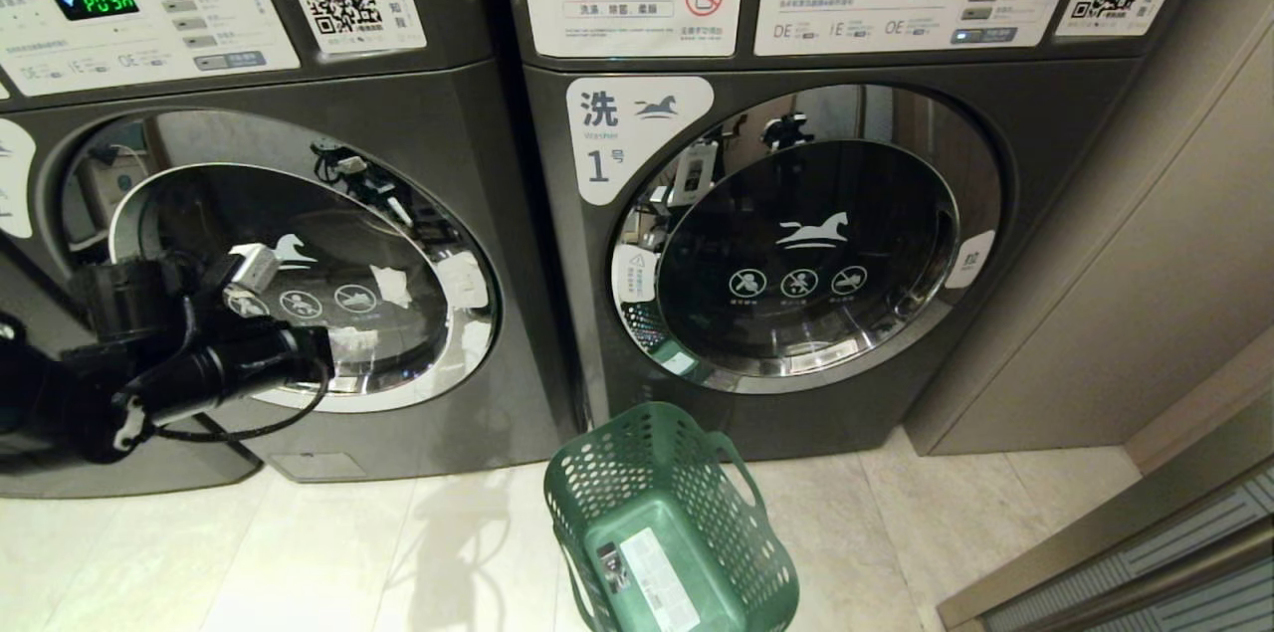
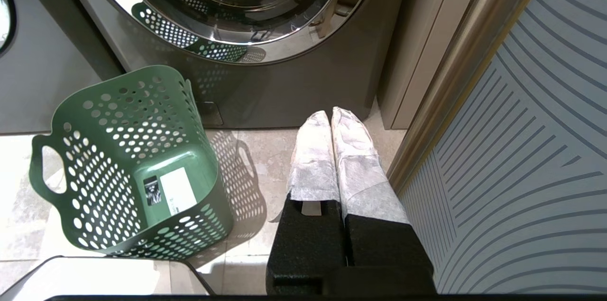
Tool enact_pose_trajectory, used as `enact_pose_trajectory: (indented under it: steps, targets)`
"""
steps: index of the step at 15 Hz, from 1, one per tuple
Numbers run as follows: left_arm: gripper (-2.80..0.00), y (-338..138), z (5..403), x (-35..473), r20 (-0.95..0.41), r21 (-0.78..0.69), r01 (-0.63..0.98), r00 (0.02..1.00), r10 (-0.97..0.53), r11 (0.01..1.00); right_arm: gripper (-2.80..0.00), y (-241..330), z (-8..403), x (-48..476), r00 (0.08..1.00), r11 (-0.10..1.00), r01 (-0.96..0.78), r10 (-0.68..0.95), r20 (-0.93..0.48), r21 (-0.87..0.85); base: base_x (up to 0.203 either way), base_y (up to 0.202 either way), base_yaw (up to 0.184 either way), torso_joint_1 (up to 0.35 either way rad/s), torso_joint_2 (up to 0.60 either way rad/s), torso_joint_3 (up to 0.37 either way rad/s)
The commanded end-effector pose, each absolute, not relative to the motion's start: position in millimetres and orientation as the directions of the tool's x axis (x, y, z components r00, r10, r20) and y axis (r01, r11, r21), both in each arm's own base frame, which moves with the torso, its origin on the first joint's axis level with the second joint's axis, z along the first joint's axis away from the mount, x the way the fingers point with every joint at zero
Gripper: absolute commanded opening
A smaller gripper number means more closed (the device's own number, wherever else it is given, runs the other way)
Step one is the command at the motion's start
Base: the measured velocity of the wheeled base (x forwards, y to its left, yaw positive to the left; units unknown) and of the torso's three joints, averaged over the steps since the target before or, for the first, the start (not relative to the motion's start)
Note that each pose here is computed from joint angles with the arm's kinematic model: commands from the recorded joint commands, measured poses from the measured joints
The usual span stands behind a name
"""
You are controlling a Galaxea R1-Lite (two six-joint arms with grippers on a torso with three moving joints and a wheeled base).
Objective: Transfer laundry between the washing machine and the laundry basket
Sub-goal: Open the lid of the washing machine
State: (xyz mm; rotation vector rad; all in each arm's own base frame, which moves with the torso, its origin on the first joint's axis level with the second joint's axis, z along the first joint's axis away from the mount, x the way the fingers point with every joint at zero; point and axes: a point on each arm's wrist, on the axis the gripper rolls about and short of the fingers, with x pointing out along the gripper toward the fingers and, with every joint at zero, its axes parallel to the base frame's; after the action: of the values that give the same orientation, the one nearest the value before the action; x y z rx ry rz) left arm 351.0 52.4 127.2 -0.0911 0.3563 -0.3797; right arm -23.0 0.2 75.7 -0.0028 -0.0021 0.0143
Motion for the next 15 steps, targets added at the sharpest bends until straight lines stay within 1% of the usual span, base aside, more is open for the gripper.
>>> enact_pose_trajectory:
  steps: [1, 6, 10, 15]
  targets:
    - [0.00, 51.2, 117.4, 360.2, -0.332, -0.162, 0.367, 0.854, -0.401, 0.916, -2.80, 0.2, 75.5, -22.8, 1.000, 1.000, -0.015, 0.015, 0.000, -0.003, 0.000, 0.000, 0.000, 0.000, 0.00, 0.000]
    - [0.00, 52.9, 111.1, 375.4, -0.293, -0.139, 0.495, 0.807, -0.513, 0.858, -2.80, 0.2, 75.5, -22.8, 1.000, 1.000, -0.015, 0.015, 0.000, -0.003, 0.000, 0.000, 0.000, 0.000, 0.00, 0.000]
    - [0.00, 59.3, 105.3, 396.0, -0.201, -0.062, 0.513, 0.834, -0.514, 0.856, -2.80, 0.2, 75.6, -22.8, 1.000, 1.000, -0.015, 0.015, 0.000, -0.003, 0.000, 0.000, 0.000, 0.000, 0.00, 0.000]
    - [0.00, 56.3, 93.2, 403.9, -0.156, -0.029, 0.543, 0.827, -0.541, 0.839, -2.80, 0.2, 75.9, -22.9, 1.000, 1.000, -0.015, 0.015, 0.001, -0.003, 0.000, 0.000, 0.000, 0.000, 0.00, 0.000]
